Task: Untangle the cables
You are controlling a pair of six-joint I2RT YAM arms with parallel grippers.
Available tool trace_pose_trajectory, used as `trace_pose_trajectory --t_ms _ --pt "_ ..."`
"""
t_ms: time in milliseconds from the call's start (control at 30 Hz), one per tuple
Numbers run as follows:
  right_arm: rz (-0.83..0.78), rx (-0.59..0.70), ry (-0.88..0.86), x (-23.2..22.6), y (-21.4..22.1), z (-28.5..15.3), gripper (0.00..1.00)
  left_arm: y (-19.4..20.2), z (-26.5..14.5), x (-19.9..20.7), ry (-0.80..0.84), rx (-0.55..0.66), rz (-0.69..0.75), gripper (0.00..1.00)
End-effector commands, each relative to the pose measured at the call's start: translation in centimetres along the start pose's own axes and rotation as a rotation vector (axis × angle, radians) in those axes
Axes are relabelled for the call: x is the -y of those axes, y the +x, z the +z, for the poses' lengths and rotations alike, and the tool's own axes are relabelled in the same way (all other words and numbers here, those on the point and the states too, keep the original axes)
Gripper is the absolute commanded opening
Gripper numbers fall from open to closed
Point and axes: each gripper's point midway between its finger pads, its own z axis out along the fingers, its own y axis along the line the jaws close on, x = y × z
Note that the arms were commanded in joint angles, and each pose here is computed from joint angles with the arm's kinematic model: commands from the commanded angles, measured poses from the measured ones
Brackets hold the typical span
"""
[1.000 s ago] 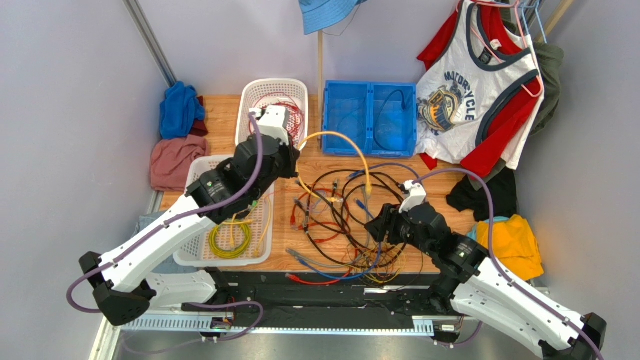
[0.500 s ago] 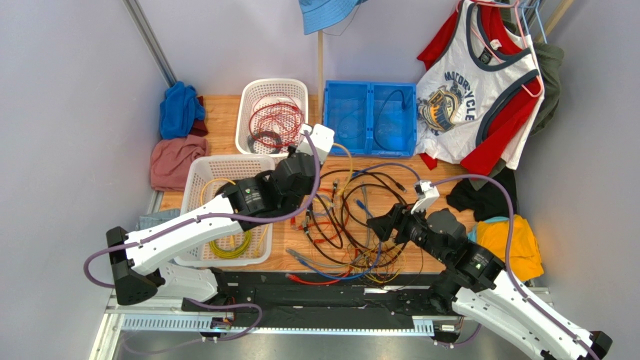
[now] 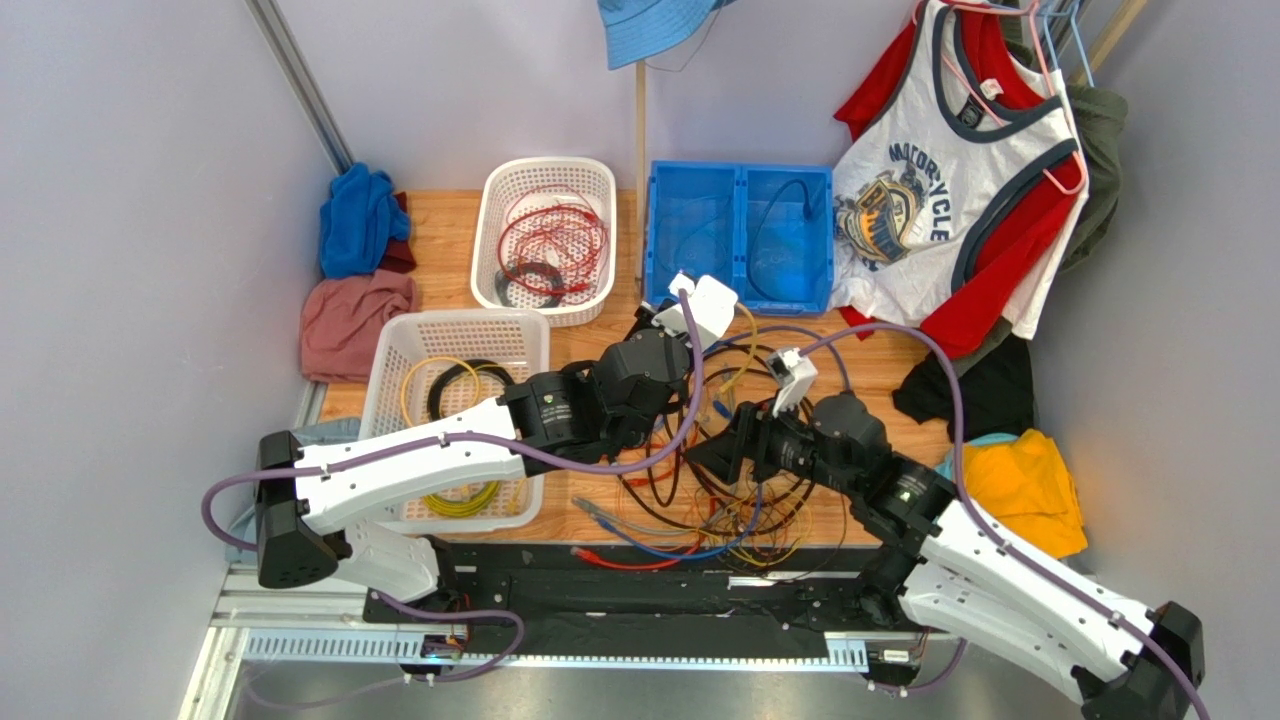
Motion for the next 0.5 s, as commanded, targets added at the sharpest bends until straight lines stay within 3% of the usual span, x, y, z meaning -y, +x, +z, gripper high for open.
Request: trace_pose_trajectory --t_ms 0,333,433,467 --pt "-0.029 0.020 -0.145 -3.2 -1.3 1.0 0.69 -3.3 -0.7 -0.2 0.004 0.072 -0.053 0.00" --pt "-0.008 0.002 -0.184 -3.6 -0.6 2.8 0.64 -3.2 -0.3 0.5 0.010 0.060 -0.050 0.00" --pt "0.007 0.013 -0.124 -2.4 -0.5 3.4 0.39 -3.0 -0.3 0.5 0.005 0.051 -0.039 0.00" --pt "0.005 0.021 -0.101 -2.1 -0.7 3.3 0.18 -2.9 -0.4 0.3 -0.001 0.046 -0.033 0.00"
